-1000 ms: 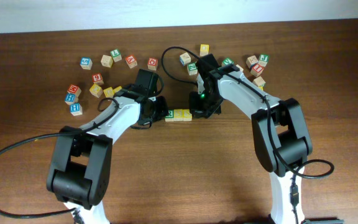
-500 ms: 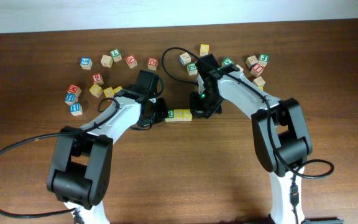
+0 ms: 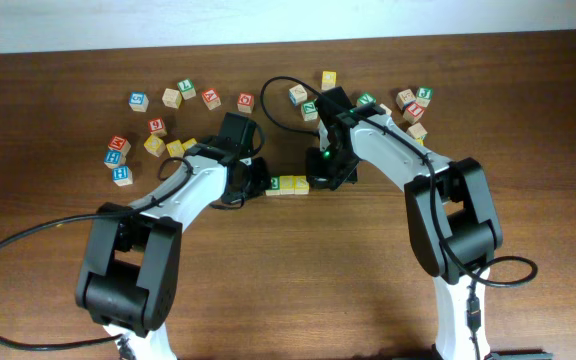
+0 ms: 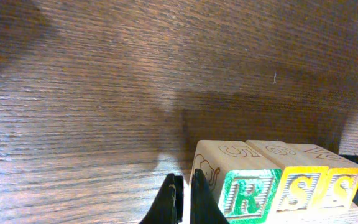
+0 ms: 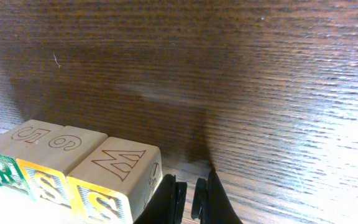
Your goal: Spell out RSS
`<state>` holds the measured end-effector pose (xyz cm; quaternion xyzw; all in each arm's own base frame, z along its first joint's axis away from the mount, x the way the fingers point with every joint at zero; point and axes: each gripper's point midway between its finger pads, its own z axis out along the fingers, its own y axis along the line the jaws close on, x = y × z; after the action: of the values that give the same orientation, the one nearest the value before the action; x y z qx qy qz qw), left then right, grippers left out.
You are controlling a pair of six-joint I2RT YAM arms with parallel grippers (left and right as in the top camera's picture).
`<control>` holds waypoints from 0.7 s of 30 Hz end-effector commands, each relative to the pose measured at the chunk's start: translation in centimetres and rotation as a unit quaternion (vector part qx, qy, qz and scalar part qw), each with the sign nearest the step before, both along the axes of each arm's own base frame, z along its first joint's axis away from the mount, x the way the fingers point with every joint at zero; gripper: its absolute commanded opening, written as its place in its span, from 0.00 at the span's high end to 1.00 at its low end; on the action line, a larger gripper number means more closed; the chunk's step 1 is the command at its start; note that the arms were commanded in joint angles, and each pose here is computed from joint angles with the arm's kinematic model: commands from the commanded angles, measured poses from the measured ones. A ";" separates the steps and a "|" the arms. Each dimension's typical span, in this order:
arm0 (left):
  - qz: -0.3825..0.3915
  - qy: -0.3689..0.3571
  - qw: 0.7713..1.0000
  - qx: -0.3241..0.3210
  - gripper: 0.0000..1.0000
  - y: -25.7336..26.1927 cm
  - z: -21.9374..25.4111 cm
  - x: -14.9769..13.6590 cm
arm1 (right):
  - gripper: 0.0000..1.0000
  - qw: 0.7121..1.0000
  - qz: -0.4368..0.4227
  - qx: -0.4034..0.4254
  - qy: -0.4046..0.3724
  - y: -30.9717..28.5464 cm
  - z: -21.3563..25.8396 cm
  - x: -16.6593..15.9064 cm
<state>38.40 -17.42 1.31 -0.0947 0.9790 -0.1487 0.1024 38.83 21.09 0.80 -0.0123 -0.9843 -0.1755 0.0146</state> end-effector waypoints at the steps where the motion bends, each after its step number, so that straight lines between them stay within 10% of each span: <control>1: -0.017 0.009 1.000 0.005 1.00 -0.4 -0.8 -0.7 | 0.96 1.000 0.004 -0.010 0.013 -0.2 -1.2 -0.6; 21: -0.016 0.005 1.000 0.005 1.00 -0.4 -0.7 -0.5 | 0.96 1.000 0.004 -0.013 0.020 -0.3 -1.0 -0.9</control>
<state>38.21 -17.92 1.32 -0.0866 0.9796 -0.1494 0.1026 38.31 20.89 0.74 -0.0141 -0.9848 -0.1711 0.0254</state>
